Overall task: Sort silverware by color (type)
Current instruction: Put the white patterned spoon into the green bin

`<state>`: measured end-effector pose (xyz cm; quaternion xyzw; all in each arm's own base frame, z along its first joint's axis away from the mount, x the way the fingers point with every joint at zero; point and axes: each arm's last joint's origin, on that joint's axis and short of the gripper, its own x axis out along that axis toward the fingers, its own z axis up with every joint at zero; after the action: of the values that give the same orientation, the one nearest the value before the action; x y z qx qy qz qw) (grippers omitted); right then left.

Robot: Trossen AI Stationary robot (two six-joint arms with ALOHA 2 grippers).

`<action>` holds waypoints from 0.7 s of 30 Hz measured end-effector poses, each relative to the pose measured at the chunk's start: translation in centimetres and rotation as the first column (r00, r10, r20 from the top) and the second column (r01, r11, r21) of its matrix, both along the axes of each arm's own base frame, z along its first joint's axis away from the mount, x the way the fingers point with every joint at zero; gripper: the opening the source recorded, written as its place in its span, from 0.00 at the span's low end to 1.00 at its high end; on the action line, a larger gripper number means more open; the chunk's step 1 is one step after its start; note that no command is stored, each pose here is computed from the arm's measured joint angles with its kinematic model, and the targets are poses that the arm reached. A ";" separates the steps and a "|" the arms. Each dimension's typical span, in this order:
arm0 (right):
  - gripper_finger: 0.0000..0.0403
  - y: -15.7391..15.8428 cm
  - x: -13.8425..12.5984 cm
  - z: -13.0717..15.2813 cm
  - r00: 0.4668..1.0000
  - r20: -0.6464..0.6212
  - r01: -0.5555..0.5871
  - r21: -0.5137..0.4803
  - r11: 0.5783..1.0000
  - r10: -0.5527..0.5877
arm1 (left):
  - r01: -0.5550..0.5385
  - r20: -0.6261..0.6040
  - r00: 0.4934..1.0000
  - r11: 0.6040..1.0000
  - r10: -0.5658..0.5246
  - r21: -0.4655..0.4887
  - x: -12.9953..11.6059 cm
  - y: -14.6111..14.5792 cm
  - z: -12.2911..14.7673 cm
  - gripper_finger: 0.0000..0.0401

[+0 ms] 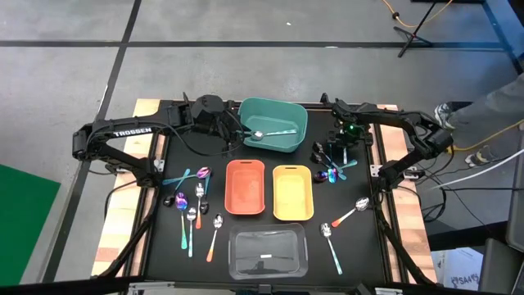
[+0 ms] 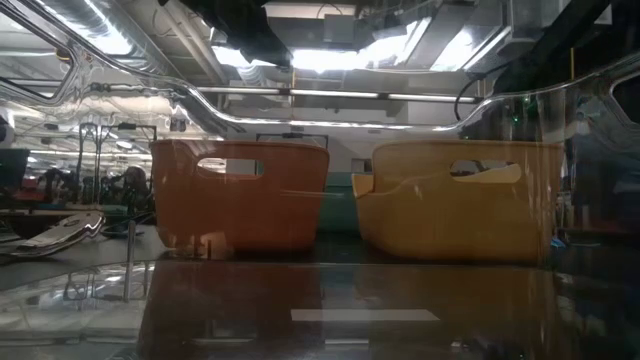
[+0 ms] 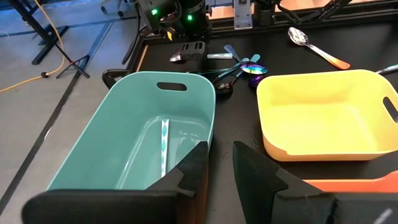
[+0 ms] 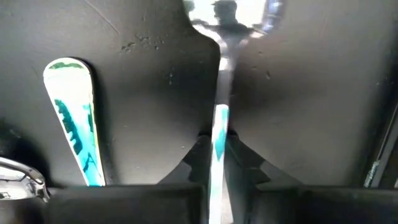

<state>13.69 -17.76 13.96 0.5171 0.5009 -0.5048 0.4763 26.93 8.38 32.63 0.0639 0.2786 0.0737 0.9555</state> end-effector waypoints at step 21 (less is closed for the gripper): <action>0.01 -0.1 -0.2 1.1 0.995 0.001 -0.103 -0.099 0.990 0.104 | -0.053 -0.037 0.998 0.998 0.053 0.020 -2.3 -0.5 1.1 0.17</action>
<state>13.48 -17.84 15.10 0.4677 0.4999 -0.5021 0.5285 24.59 7.90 33.76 0.0672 0.2973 0.1004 0.9471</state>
